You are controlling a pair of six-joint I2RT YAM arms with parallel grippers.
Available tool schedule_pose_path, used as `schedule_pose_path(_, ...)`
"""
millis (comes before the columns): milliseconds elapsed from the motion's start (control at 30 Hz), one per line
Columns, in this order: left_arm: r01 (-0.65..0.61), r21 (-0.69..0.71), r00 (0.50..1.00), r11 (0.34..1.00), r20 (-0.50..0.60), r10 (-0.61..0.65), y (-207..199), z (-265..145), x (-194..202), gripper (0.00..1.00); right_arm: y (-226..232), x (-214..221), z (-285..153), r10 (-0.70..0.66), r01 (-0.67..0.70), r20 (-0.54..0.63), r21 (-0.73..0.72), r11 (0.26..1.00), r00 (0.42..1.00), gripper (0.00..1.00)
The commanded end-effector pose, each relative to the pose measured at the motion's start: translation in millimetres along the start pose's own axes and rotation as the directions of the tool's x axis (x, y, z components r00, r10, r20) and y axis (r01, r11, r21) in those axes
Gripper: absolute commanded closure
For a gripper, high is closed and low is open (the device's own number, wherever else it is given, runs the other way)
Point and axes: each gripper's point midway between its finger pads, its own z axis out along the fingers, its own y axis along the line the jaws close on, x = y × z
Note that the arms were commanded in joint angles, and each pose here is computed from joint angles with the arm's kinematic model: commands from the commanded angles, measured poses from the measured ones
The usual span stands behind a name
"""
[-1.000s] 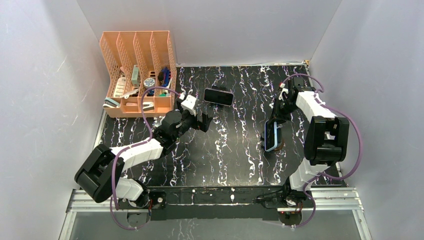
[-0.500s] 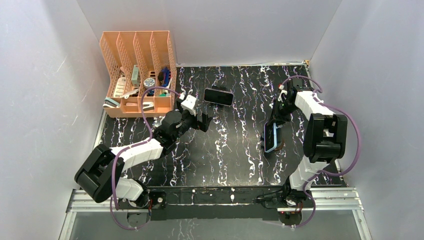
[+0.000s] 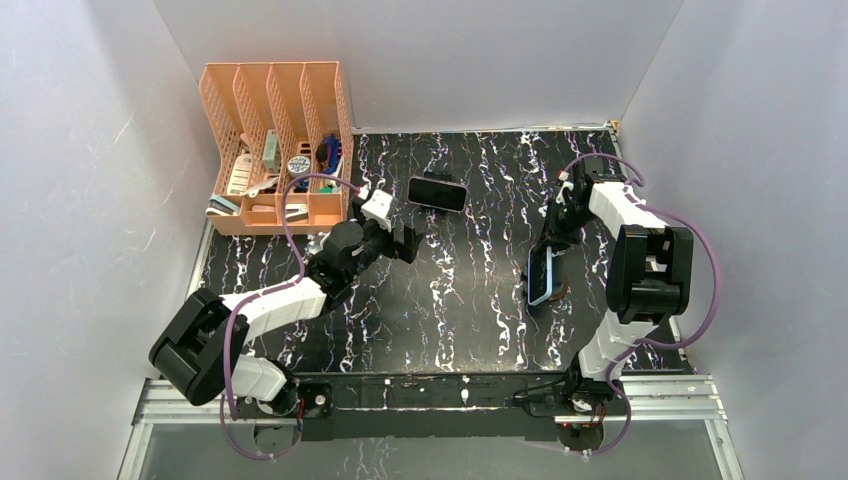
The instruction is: Place the phone on the phone stand
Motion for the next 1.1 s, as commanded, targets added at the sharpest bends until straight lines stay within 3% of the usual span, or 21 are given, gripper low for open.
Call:
schedule_pose_path(0, -0.015, -0.019, 1.0, 1.0, 0.019, 0.016, 4.7, -0.9, -2.0, 0.02, 3.4, -9.2, -6.8, 0.009, -0.009, 0.021, 0.001, 1.0, 1.0, 0.99)
schedule_pose_path(1067, -0.031, -0.04, 0.999, 0.999, 0.013, 0.032, 9.7, -5.8, 3.1, 0.02, 3.2, -5.3, 0.7, 0.016, -0.016, -0.016, -0.012, 1.0, 1.0, 0.95)
